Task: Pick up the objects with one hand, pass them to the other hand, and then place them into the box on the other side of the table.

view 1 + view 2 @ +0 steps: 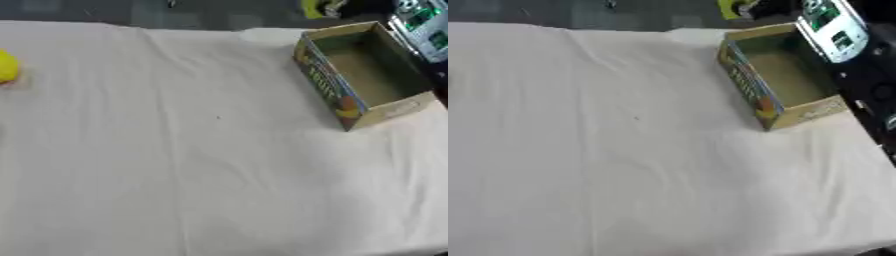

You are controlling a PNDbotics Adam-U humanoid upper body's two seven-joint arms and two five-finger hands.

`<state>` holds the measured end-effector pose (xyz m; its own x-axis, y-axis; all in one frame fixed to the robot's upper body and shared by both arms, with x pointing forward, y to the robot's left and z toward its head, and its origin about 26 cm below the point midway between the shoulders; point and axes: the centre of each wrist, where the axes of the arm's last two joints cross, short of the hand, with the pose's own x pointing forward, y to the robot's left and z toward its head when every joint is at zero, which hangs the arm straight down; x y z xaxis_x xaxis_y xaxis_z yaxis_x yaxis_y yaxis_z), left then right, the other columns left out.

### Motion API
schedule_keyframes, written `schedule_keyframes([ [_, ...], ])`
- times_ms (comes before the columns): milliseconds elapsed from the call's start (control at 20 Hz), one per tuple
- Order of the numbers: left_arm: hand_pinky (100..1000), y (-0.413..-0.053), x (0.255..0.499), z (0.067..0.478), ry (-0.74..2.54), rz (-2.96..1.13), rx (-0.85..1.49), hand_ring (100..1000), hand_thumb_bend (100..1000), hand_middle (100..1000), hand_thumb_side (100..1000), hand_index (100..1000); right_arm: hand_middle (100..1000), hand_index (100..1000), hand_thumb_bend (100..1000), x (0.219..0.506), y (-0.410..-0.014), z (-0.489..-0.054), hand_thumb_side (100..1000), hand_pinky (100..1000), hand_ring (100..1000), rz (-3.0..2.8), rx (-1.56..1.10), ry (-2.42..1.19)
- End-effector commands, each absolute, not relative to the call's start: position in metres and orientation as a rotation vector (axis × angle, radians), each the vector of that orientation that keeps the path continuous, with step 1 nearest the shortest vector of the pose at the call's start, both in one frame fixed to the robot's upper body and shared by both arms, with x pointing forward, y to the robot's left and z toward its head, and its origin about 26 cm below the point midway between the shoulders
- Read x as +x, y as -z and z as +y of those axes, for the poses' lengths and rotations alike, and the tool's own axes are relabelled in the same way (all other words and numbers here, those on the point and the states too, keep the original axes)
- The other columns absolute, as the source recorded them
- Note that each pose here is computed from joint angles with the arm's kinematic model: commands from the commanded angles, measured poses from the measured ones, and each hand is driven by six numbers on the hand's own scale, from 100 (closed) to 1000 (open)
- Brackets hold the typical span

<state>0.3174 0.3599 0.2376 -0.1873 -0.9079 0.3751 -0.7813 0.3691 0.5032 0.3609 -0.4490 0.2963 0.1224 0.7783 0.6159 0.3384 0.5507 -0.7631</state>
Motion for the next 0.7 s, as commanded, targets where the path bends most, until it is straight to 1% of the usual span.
schedule_keyframes([
  [50, 546, -0.253, 0.314, 0.366, 0.263, -2.030, 1.503, 683, 511, 776, 446, 837, 433, 491, 414, 0.348, -0.318, -0.463, 130, 973, 763, -1.431, -1.089, -0.484],
  [200, 547, -0.253, 0.314, 0.366, 0.267, -2.032, 1.505, 682, 508, 776, 448, 836, 433, 494, 416, 0.344, -0.318, -0.467, 125, 980, 762, -1.381, -1.105, -0.534],
  [250, 546, -0.254, 0.313, 0.366, 0.266, -2.033, 1.506, 681, 504, 775, 448, 836, 433, 494, 404, 0.343, -0.318, -0.469, 116, 981, 762, -1.366, -1.113, -0.543],
  [350, 545, -0.254, 0.313, 0.366, 0.262, -2.035, 1.508, 678, 505, 774, 447, 834, 432, 494, 418, 0.342, -0.318, -0.472, 123, 983, 761, -1.342, -1.126, -0.551],
  [700, 545, -0.252, 0.313, 0.367, 0.259, -2.030, 1.503, 679, 496, 775, 455, 834, 431, 493, 420, 0.337, -0.316, -0.486, 119, 984, 759, -1.295, -1.165, -0.496],
])
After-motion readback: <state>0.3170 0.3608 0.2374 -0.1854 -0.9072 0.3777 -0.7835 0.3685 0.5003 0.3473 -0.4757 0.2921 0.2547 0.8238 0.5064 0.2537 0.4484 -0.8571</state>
